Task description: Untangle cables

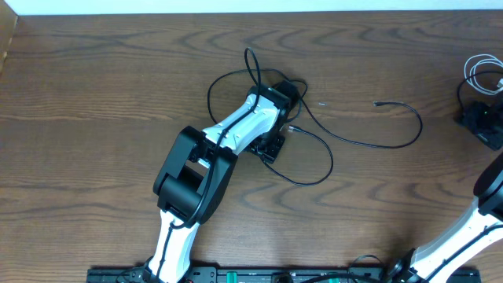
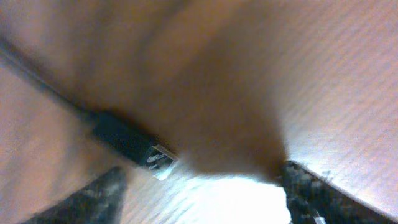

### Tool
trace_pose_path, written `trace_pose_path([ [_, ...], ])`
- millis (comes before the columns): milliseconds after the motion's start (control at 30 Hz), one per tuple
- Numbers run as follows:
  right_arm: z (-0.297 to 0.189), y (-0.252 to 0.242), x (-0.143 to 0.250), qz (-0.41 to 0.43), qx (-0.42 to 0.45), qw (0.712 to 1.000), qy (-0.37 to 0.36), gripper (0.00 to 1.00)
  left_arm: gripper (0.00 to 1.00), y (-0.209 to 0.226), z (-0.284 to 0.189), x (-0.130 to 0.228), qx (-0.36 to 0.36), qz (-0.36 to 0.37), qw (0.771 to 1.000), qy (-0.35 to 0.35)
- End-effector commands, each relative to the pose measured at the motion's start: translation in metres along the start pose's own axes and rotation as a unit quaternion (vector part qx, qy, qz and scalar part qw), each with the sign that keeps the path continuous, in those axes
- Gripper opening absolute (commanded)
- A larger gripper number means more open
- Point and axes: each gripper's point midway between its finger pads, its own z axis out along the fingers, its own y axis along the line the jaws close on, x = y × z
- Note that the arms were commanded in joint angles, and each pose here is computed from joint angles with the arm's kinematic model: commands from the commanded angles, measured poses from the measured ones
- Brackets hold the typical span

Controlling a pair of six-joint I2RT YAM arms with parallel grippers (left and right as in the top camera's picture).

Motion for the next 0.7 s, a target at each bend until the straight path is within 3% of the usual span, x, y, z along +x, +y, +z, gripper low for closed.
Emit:
trace_pose_path([
  [0, -0.035, 0.066, -0.01, -0.076, -0.149, 0.986, -0.01, 0.87, 0.58, 0.003, -0.008, -0.003, -0.006, -0.002, 1.0, -0.009],
  [167, -0.099, 0.109, -0.025, -0.133, -0.193, 0.97, -0.062, 0.99, 0.59, 0.004, -0.072, -0.024, 0.004, -0.005, 0.996, -0.089],
  [433, -0.187, 0.163, -0.016, -0.23, -0.225, 0.936, -0.144, 0.99, 0.7, 0.024, -0.207, -0.022, 0.023, -0.031, 0.961, -0.275],
  [667, -0.209, 0.224, 0.026, -0.298, -0.261, 0.908, -0.139, 0.99, 0.71, 0.071, -0.277, 0.007, 0.027, -0.103, 0.923, -0.369],
])
